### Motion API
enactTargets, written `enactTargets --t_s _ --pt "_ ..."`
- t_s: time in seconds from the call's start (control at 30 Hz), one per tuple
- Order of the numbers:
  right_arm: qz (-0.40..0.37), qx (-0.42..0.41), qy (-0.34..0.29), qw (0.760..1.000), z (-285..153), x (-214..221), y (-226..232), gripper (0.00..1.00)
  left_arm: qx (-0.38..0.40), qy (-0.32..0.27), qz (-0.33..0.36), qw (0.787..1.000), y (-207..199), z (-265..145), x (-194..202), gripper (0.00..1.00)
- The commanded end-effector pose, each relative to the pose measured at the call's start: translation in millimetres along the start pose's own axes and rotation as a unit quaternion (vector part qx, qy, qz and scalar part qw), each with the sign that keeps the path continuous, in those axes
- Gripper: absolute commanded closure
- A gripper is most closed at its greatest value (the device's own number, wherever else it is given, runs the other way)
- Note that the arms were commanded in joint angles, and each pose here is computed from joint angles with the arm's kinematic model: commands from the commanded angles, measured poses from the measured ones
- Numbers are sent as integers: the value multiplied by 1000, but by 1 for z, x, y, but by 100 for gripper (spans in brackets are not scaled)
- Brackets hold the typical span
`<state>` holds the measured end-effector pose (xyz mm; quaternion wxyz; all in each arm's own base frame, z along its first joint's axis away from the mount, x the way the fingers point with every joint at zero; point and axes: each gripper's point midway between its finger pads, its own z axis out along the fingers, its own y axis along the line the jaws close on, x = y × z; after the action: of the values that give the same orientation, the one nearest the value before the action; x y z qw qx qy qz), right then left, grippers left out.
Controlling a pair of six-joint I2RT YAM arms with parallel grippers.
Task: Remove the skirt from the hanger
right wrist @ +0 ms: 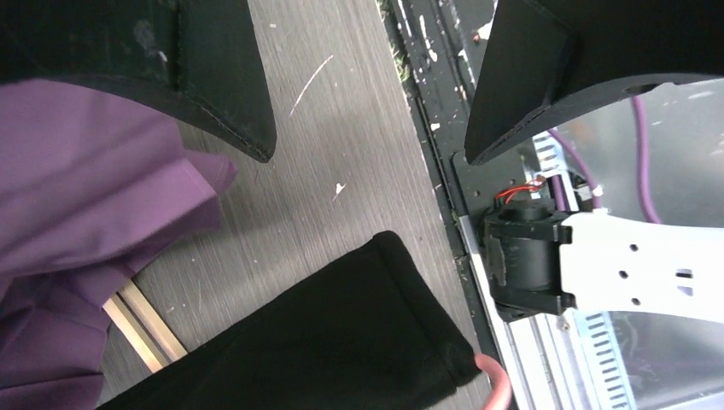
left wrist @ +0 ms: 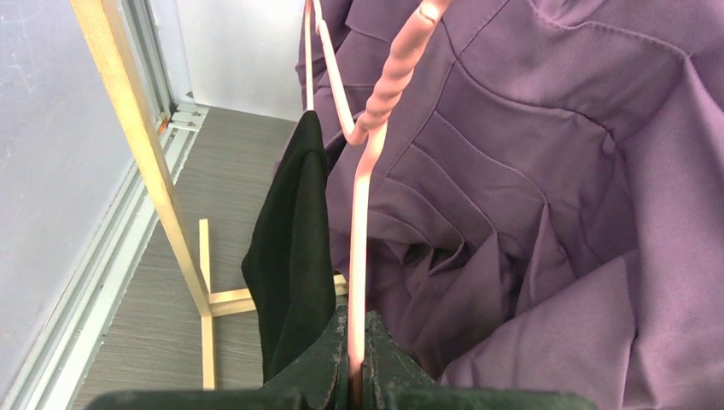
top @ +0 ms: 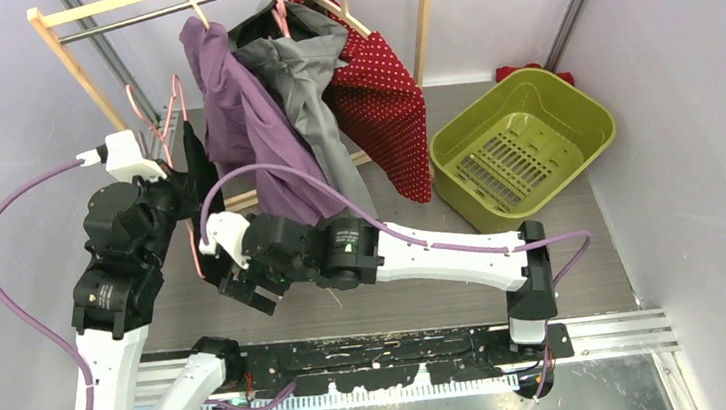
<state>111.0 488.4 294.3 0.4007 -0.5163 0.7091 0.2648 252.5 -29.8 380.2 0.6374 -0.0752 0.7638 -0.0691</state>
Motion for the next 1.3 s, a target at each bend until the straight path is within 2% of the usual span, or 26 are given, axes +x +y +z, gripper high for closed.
enactTargets --t_s 0.0,0.17,0.43,0.97,1.13,1.17,1.2,1.23,1.27 --pt "-7 5 -122 993 -1 -49 -2 14 32 -57 -27 997 -14 -17 -40 100" --pt "12 -15 -130 991 11 -47 7 15 33 -58 -28 997 -14 -20 -41 100" --pt "7 -15 -181 983 18 -63 5 14 34 -61 -32 997 -13 -24 -42 100" --pt "66 -27 -175 982 63 -59 -26 20 41 -61 -34 997 -17 -24 -46 100" --pt "70 -22 -177 981 69 -59 -32 34 43 -60 -36 997 -18 -24 -46 100" --pt "73 -21 -177 981 70 -58 -33 39 44 -61 -36 997 -18 -24 -46 100" --pt "76 -23 -175 981 71 -57 -33 46 44 -61 -36 997 -18 -24 -46 100" --pt "79 -22 -176 981 71 -56 -34 59 43 -60 -36 997 -18 -24 -45 100" --pt "84 -21 -175 981 71 -56 -35 76 43 -59 -36 997 -17 -24 -45 100"
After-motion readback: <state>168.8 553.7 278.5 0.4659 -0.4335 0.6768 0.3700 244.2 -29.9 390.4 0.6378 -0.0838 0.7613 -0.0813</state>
